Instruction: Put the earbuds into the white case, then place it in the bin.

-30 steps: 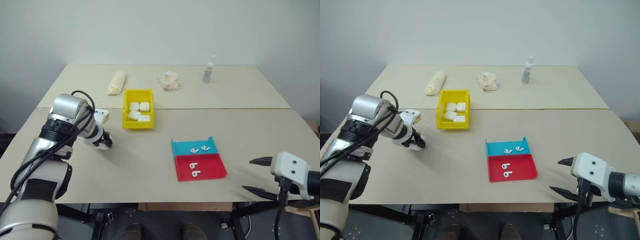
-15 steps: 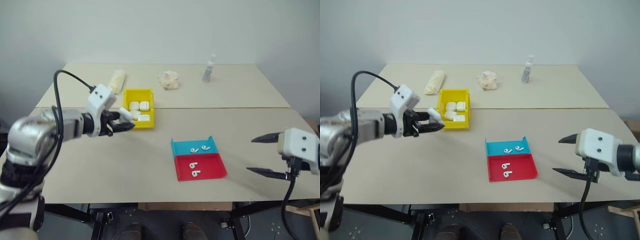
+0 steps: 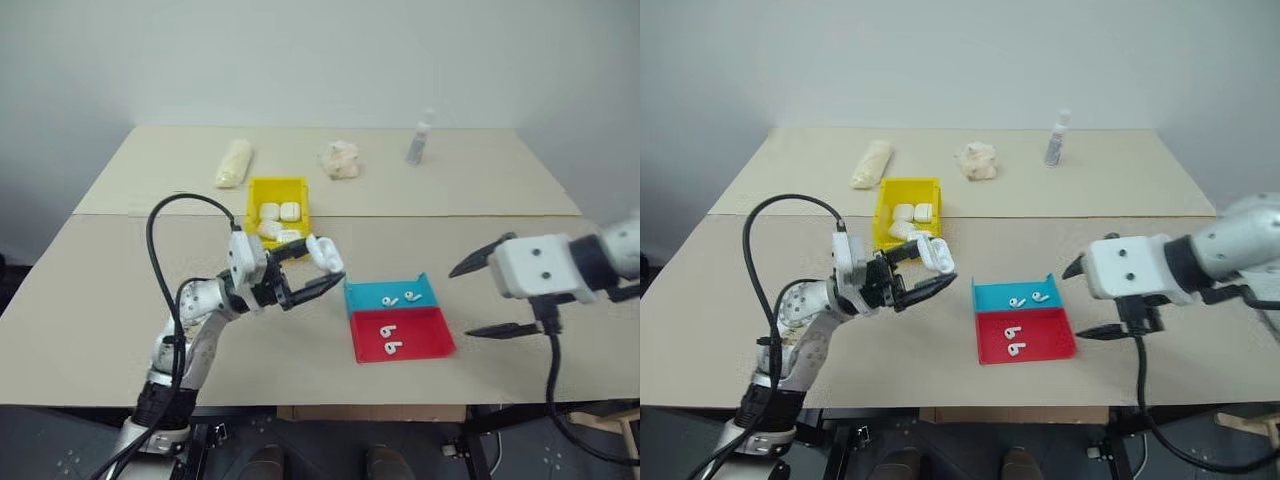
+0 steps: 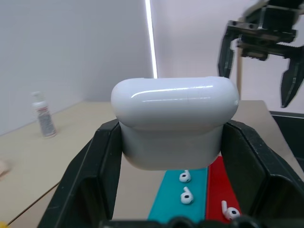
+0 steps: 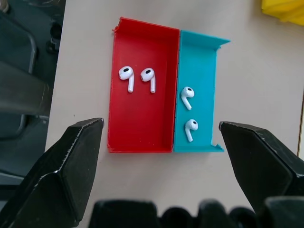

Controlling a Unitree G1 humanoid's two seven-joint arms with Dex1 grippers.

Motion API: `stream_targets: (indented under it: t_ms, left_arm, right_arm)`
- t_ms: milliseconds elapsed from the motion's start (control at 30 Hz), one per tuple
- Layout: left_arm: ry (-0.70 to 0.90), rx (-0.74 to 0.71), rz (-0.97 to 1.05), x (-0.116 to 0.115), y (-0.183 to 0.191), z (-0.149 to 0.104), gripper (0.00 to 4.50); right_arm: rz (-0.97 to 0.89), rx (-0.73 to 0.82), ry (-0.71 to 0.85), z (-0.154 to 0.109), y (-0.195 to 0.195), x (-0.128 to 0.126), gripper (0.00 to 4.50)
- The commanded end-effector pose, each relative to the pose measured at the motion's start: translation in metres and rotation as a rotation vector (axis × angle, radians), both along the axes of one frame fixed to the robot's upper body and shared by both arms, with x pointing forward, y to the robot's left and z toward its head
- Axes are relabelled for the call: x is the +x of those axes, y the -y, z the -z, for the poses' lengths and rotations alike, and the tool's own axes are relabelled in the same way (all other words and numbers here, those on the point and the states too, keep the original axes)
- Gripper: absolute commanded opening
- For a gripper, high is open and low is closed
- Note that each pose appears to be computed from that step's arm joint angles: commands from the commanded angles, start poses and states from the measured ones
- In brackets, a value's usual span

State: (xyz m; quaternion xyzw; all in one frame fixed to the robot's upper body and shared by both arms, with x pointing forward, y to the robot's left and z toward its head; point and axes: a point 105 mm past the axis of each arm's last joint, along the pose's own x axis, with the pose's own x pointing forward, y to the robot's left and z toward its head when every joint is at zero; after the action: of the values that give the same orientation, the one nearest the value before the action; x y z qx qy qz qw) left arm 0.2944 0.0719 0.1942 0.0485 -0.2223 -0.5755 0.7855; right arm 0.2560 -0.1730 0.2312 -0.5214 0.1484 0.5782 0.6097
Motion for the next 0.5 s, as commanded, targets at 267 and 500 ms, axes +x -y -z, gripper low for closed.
stream_targets:
  t_ms: [267,500]
  left_arm:
    - [0.081,0.017,0.012,-0.006,-0.011,0.013,2.78]
    - [0.085,0.024,-0.055,-0.008,-0.019,0.011,2.78]
  right_arm:
    - [-0.080,-0.128,-0.023,0.023,-0.031,0.008,4.22]
    - [-0.118,-0.151,-0.017,0.041,-0.049,0.005,3.20]
